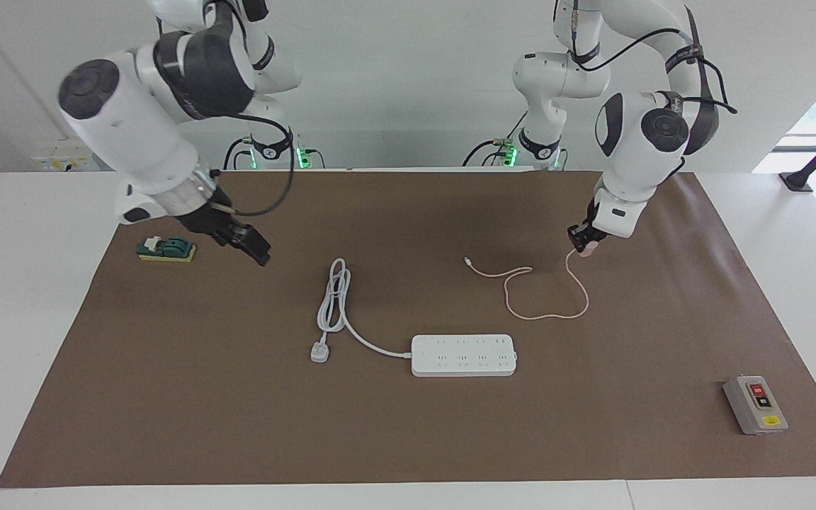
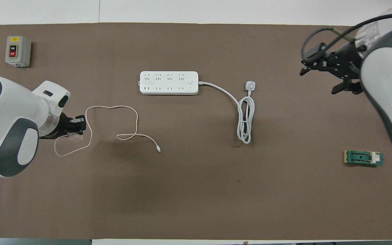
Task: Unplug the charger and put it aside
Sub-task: 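Lower the charger onto the table with the left gripper while the right gripper withdraws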
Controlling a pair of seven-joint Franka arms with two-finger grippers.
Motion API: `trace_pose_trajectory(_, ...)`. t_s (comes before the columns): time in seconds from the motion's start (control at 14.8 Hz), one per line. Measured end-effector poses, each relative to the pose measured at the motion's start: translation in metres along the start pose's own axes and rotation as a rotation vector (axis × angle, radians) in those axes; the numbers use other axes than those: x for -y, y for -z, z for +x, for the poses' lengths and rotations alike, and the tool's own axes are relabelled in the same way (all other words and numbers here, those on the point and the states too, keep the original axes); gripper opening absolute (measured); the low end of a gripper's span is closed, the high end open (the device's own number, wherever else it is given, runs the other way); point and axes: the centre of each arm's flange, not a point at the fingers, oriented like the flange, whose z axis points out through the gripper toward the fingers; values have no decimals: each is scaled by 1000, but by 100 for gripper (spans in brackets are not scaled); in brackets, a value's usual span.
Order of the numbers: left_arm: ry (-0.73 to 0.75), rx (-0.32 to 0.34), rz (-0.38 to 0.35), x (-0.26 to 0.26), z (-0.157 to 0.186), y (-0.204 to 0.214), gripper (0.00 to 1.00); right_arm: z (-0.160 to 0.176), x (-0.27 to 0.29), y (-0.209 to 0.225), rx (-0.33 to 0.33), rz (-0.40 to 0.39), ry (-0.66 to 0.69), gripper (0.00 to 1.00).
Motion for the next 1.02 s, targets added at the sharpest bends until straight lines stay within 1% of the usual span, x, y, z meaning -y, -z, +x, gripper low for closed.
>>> trace_pose_trajectory(0.07, -38, 8, 0, 12, -1, -5, 1, -9, -19, 20, -18, -45, 109, 100)
trace_pose_trajectory(0.14, -52, 8, -2, 17, -1, -7, 1, -19, -24, 31, -21, -80, 192, 100)
trace_pose_trajectory(0.27, -70, -13, -9, 20, -1, -16, 1, -36, -29, 47, -15, -122, 319, 100)
trace_pose_trajectory(0.41, -72, -28, -14, 24, -2, -31, 1, -43, -31, 51, -17, -150, 367, 100)
trace_pose_trajectory(0.61, -74, -26, -15, 27, -5, -42, 1, -50, -24, 45, 10, -176, 392, 100)
trace_pose_trajectory(0.81, -77, -31, -18, 40, -2, -48, 1, -58, -25, 51, 0, -175, 398, 100)
trace_pose_trajectory(0.88, -76, -29, -18, 44, -2, -50, 14, -60, -29, 53, 2, -175, 392, 100)
trace_pose_trajectory(1.02, -70, -24, -18, 49, -2, -53, 42, -66, -42, 56, 26, -177, 392, 100)
